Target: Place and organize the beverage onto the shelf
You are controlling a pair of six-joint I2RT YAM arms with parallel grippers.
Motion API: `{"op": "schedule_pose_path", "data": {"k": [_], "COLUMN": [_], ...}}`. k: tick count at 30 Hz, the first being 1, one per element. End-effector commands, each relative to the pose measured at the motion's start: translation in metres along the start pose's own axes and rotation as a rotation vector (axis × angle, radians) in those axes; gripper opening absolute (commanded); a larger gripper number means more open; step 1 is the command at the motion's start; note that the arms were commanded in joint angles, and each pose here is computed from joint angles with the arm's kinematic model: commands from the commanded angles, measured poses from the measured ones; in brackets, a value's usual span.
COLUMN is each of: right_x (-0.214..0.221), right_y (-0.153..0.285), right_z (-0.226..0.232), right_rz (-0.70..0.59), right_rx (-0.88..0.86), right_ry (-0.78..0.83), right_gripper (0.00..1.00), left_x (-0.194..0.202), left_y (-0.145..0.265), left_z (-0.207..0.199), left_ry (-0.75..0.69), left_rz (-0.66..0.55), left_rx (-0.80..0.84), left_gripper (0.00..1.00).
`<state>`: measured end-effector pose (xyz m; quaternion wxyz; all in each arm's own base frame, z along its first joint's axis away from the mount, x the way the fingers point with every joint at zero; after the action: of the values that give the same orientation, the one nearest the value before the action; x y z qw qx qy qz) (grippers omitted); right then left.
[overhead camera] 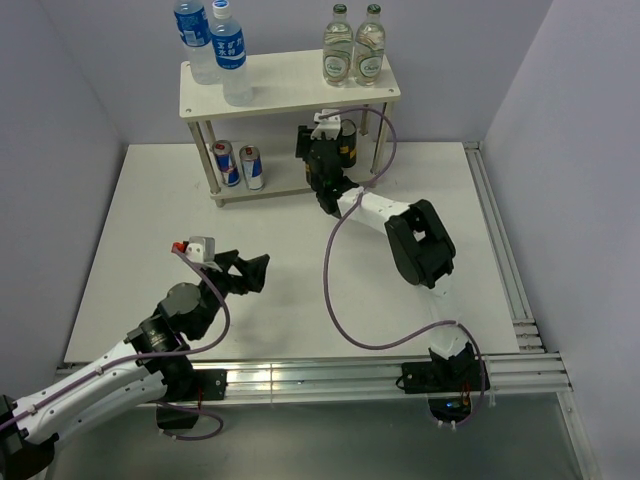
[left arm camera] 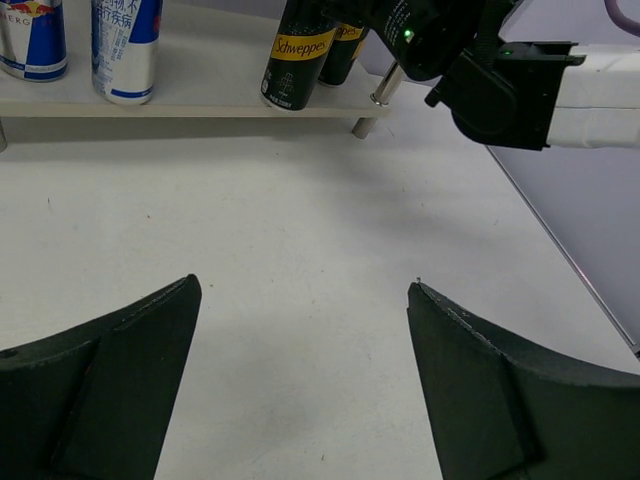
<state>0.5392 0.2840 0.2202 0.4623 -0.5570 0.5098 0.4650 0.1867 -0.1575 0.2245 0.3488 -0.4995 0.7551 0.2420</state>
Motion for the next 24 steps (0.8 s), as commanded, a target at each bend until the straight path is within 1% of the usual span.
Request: {"op": "schedule_pose_path", "data": {"k": [1, 6, 13, 15, 16, 17, 18, 19, 20, 21, 22, 23, 24], "right_x": [-0.061, -0.057, -0.035, -0.036, -0.03, -0.032, -0.03, -0.03, -0.026, -0.027, -0.029, -0.029, -0.029], "right_y": [-0.014, -0.022, -0.034, -0.036, -0.037, -0.038, -0.038, -0.038, -0.036, -0.035, -0.034, -0.033, -0.033], "right_z": [-0.018, -0.026, -0.028, -0.029, -0.028, -0.028, -0.028, -0.03, -0.029, -0.028, -0.03, -0.029, -0.029], "right_rz": [-0.189, -0.201, -0.2, -0.206, -0.188, -0.187, -0.18, -0.176, -0.168, -0.166, -0.164, -0.158, -0.152], "right_rx": [0.082, 0.136, 0.214, 0.221, 0.227, 0.233, 0.236, 0.241, 0.237, 0.227, 0.226, 0.224, 0.223], "right_ry": [-0.101, -0.09, -0.054, -0.048, -0.037, -0.04, -0.039, -0.039, -0.039, -0.041, -0.042, -0.041, -0.039], "right_gripper": [0.0, 0.0, 0.0, 0.0, 0.0, 0.02, 0.1, 0.32, 0.53, 0.69, 0.92, 0.99, 1.0], "left_x": [-0.009, -0.004, -0.003, -0.002, -0.003, -0.003, -0.003, -0.003, -0.003, -0.002, -0.002, -0.002, -0.001], "left_y": [-0.001, -0.003, -0.005, -0.004, -0.004, -0.004, -0.004, -0.003, -0.003, -0.003, -0.003, -0.003, -0.003], "left_z": [-0.005, 0.0, 0.002, 0.004, 0.004, 0.005, 0.005, 0.006, 0.006, 0.007, 0.007, 0.006, 0.007], "left_ry": [0.005, -0.001, -0.014, -0.015, -0.013, -0.016, -0.016, -0.018, -0.016, -0.019, -0.016, -0.017, -0.019], "left_rz": [-0.051, -0.053, -0.059, -0.061, -0.064, -0.064, -0.065, -0.064, -0.064, -0.063, -0.064, -0.064, -0.062], "left_rx": [0.025, 0.012, 0.002, -0.002, -0.003, -0.005, -0.008, -0.011, -0.011, -0.012, -0.011, -0.009, -0.009], "left_gripper": [0.9, 0.9, 0.9, 0.9, 0.91, 0.91, 0.91, 0.92, 0.92, 0.92, 0.92, 0.92, 0.92]}}
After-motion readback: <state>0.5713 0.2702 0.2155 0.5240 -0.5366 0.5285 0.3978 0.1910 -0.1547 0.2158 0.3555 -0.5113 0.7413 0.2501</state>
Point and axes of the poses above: each gripper's point midway between its finger pads, its own y axis back along the fingers, its own z axis along the line the jaws close on, x = y × z, the point moved 4 cm from there along y, back along the fingers, and after that the axes turned 15 degrees about y, right-handed, at the moved point
